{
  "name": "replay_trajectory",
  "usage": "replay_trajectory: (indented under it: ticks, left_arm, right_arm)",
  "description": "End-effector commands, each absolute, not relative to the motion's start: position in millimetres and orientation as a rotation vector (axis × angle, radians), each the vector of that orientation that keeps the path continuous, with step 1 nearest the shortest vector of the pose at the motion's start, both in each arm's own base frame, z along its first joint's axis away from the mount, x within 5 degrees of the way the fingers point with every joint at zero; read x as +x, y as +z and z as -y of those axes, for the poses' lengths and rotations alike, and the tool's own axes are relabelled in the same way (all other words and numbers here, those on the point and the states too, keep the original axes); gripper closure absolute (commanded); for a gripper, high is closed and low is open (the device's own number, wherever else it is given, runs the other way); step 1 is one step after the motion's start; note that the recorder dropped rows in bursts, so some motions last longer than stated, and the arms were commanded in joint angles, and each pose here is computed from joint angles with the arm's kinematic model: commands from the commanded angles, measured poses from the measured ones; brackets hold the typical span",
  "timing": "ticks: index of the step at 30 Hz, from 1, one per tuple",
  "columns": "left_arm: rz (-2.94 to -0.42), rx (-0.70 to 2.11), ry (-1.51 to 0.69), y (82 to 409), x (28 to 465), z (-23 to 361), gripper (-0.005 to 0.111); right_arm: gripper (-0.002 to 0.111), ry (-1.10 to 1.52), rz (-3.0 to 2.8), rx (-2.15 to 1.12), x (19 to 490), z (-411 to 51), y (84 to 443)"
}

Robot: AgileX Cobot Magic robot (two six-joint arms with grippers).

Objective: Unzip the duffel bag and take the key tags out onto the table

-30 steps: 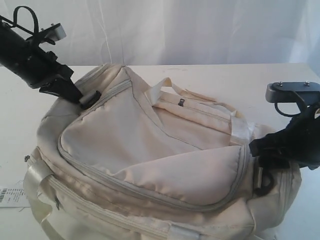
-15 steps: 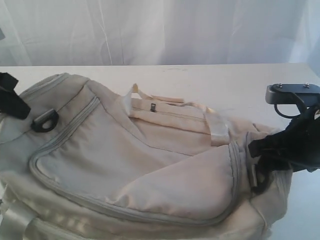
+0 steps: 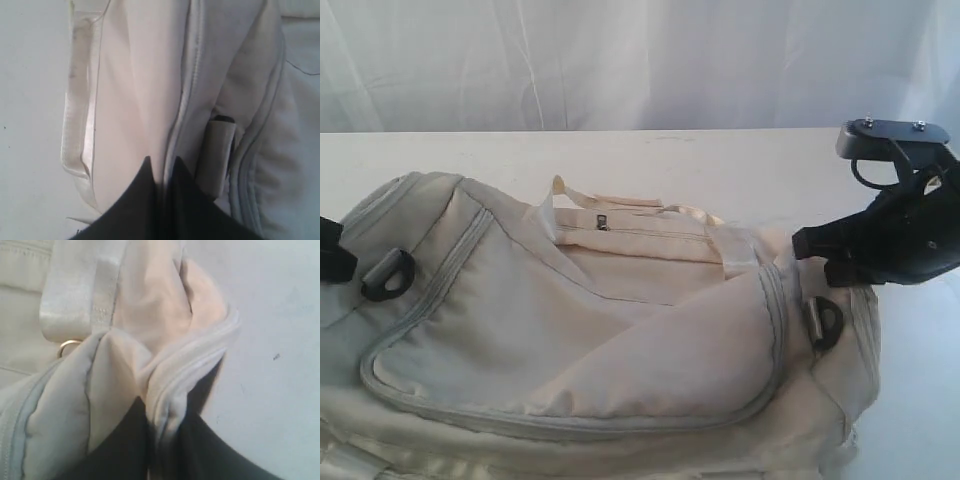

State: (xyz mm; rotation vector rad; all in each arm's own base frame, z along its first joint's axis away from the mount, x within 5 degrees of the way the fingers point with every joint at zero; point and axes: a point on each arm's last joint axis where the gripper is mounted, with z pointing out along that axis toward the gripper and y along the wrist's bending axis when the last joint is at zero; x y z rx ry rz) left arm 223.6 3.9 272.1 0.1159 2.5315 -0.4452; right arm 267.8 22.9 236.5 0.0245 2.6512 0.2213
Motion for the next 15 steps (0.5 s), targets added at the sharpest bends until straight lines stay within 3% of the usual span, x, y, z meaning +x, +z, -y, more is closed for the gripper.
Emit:
replay_trajectory:
  ticks: [1,4,9,13,15]
  left_arm:
    - [-2.473,0.062,-0.529,266,229,0,0.107]
    - [-2.44,0.085,-0.58,267,232,3,0.107]
    - [-2.417,0.044,-0.534,265,238,-1,0.107]
    - [-2.441,0.044,-0.554,261,240,-1,0.107]
    - [-2.44,0.041,-0.557,261,240,-1,0.106]
  right_arm:
    - [0.108,0.178,-2.625,-0.031,294,-22,232]
    - [0.108,0.148,-2.637,-0.058,306,-21,225]
    - [0.108,0.098,-2.508,-0.095,328,-19,252]
    - [0.107,0.092,-2.596,-0.126,322,-19,250]
    - [0.095,0.058,-2.61,-0.157,320,-17,251]
